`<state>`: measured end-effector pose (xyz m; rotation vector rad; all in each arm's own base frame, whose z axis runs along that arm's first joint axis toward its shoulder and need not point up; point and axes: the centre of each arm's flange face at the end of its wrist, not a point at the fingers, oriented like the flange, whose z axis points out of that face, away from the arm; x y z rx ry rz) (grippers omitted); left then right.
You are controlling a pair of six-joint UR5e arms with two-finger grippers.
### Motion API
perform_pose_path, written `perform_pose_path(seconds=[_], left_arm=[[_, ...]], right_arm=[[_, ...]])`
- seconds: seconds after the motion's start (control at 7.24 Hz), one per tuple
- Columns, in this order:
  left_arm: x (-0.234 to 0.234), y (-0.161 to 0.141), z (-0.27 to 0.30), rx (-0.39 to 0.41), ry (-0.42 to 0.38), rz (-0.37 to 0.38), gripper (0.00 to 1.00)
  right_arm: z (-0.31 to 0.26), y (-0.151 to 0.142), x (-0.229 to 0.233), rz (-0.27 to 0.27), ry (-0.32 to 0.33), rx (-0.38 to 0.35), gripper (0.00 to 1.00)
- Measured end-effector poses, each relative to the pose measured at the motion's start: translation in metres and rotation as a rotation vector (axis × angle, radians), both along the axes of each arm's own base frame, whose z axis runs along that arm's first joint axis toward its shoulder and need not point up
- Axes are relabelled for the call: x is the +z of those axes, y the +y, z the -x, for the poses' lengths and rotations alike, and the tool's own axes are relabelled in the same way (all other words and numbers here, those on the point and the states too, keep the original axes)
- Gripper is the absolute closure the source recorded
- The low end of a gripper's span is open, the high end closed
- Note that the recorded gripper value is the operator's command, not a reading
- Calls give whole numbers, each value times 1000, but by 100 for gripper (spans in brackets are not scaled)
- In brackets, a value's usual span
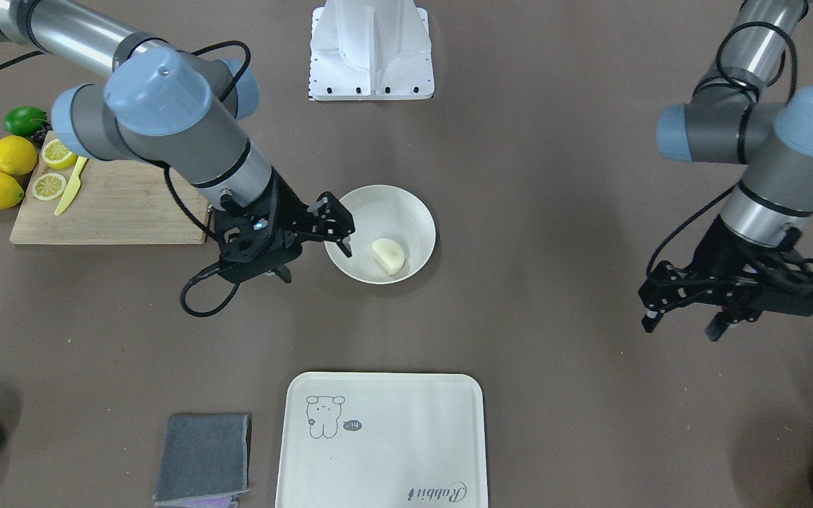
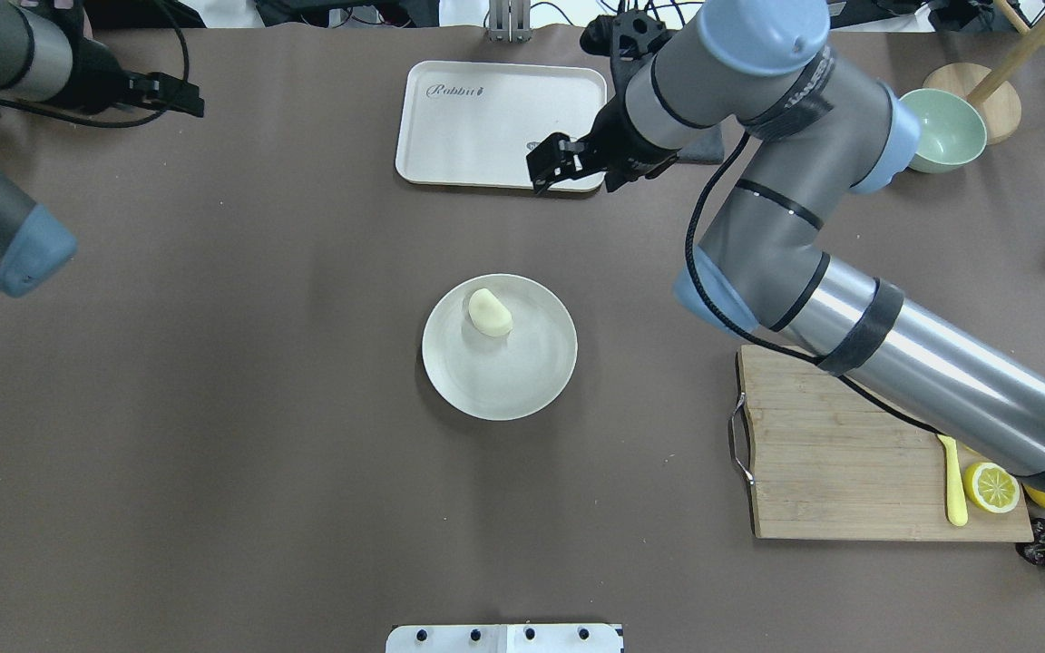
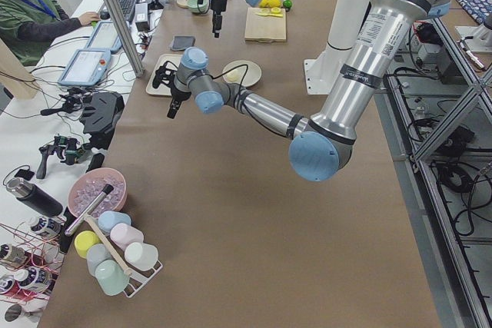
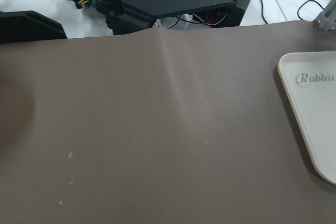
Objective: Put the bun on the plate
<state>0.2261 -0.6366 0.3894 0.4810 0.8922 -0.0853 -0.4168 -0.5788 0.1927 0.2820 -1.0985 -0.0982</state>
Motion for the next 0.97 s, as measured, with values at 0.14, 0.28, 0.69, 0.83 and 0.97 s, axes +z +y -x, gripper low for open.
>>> perform_pose_path(seconds=[0.14,0.28,0.69,0.83,0.97], left_arm=[[13,-10,30,-18,-4,42,2],[26,-19,51,-39,-10,76,2],[64,-38,105,-45,19,171,2],[78,-42,134,-25,19,177,2],[93,-47,162,3,-8,169,2]], right_arm=[[-36,-24,14,4,40,3,0],[-73,-45,33,1,82,-3,0],[-180,-87,106,-8,224,-24,0],[-212,-92,131,-11,257,-32,0],[-248,-95,159,-12,277,-39,0]])
